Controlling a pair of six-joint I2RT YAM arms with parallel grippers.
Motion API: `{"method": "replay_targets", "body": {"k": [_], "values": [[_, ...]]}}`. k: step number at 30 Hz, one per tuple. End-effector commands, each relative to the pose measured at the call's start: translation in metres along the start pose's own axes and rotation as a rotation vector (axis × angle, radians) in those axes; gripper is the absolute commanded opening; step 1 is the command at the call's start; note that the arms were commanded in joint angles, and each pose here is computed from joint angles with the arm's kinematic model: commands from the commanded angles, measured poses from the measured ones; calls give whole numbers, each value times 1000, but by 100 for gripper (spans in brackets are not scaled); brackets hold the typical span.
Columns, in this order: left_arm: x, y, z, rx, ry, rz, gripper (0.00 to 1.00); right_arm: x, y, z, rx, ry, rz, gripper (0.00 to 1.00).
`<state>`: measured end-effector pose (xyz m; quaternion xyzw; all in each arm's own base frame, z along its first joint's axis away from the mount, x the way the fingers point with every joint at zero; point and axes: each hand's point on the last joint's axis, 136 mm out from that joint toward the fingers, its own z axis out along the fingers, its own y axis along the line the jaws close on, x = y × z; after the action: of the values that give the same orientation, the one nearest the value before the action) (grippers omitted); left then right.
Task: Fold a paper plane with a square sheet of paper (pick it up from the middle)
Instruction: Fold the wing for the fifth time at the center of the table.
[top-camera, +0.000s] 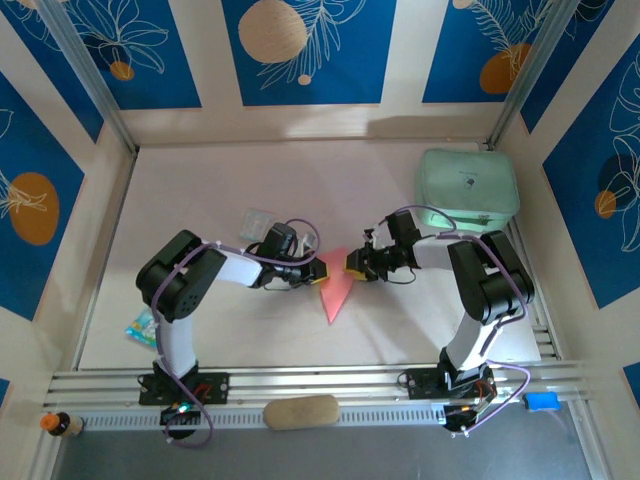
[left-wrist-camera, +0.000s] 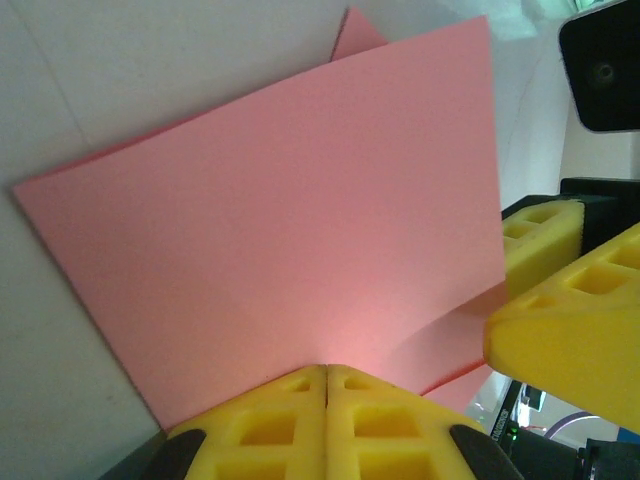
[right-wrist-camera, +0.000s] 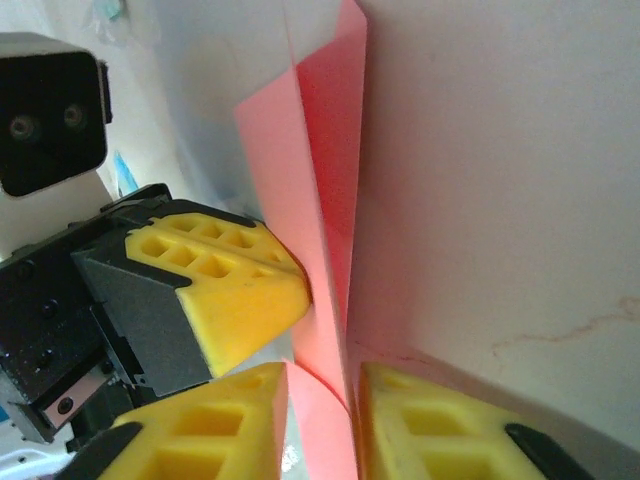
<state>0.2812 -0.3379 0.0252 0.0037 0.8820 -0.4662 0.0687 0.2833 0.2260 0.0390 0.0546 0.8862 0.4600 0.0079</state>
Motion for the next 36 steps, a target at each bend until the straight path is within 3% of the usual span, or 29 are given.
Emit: {"method": "replay_targets", "body": {"k": [1,7,14,25,36], "values": [[16,7,-4,-24,38,-30,4,0,2,-1,-5,13,3,19],[7,-6,-14,-7,-1,-8,9,5,-1,-4,6,0,27,8],[0,-24,-26,10,-35,17,20,10,-6,-9,13,-51,107,5],[-9,-36,-29,39,-74,0,17,17,-12,-12,71,-145,225,4],[-2,-10,-15,-9,-48,-54,9,26,-15,-6,91,-142,246,4]]}}
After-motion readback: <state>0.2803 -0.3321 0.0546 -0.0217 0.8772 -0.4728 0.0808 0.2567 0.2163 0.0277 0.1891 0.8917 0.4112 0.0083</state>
